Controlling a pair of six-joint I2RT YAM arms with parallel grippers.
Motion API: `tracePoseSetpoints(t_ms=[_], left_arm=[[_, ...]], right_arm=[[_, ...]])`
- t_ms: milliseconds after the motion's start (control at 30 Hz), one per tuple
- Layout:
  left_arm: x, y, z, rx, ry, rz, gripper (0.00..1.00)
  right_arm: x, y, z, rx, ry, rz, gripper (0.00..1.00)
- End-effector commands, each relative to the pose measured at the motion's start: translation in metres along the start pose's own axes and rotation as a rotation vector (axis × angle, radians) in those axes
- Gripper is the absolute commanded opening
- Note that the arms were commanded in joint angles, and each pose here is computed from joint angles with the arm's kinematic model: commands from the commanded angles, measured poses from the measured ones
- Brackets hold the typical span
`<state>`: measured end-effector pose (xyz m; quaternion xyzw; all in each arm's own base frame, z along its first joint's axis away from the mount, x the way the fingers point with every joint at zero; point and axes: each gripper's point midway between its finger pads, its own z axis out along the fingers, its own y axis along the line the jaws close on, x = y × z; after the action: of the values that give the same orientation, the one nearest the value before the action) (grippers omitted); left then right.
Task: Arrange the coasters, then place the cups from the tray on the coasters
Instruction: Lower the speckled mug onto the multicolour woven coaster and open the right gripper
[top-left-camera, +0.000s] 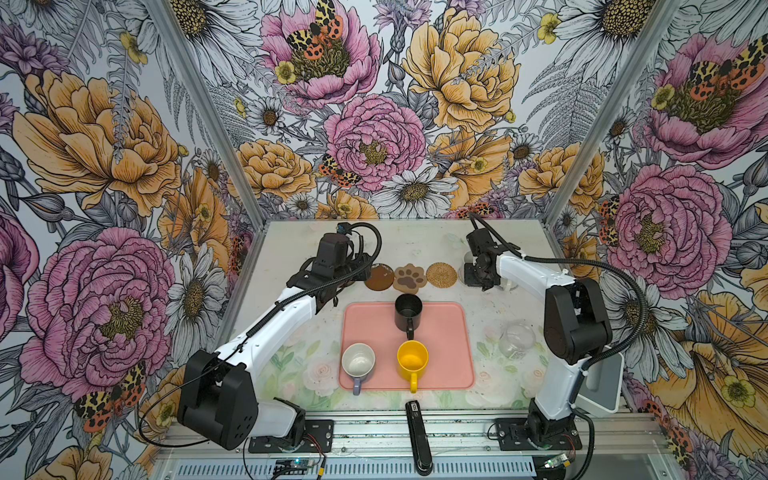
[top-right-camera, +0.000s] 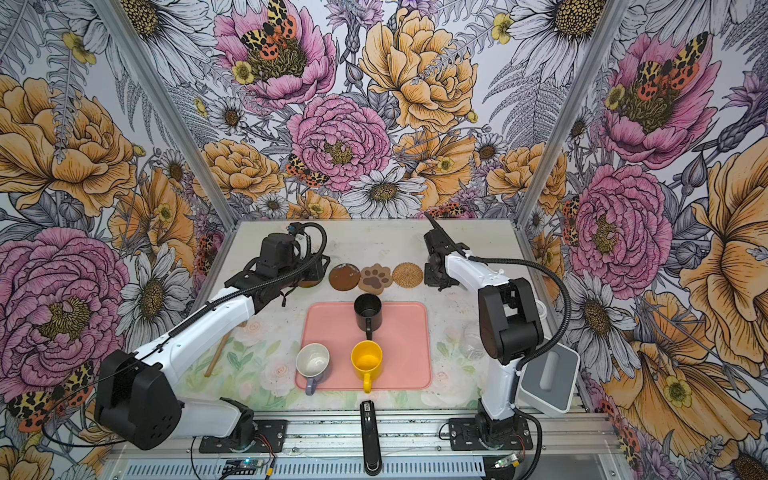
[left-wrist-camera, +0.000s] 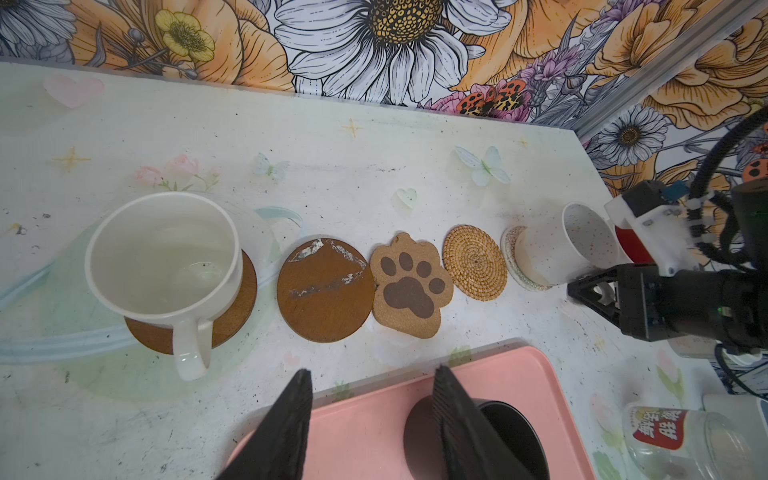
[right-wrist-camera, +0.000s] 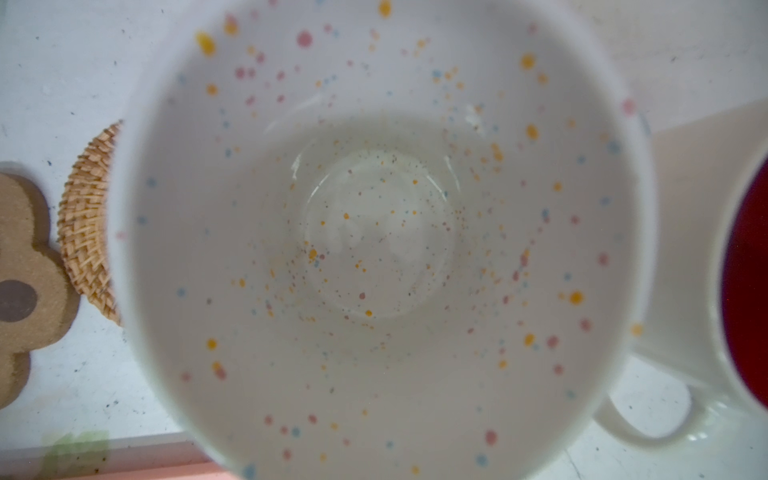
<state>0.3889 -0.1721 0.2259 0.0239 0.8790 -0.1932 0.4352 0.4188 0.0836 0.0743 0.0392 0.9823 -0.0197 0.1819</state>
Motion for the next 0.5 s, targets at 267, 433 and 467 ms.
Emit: tracePoseSetpoints(t_ms=[267,433,467], left_arm=[[-0.0056,-0.0001,-0.0091,0.014,-0.03,-0.013,0.49],[-0.0052,-0.0001,-0.0095,0.013,-0.03,-0.013,0.49],[-0.0045,0.0002,-0.0095,0.013,-0.029,-0.014,0.5]], right_arm=[[-0.0179,0.0004,-0.0062,-0.018,-0.078,0.037,0.3],[-0.0165,0.0006,-0.0095,-0.023,-0.081,0.041,0.38],[-0.0165,0.0004,-0.0102,-0.023,-0.083,0.043,0.4]])
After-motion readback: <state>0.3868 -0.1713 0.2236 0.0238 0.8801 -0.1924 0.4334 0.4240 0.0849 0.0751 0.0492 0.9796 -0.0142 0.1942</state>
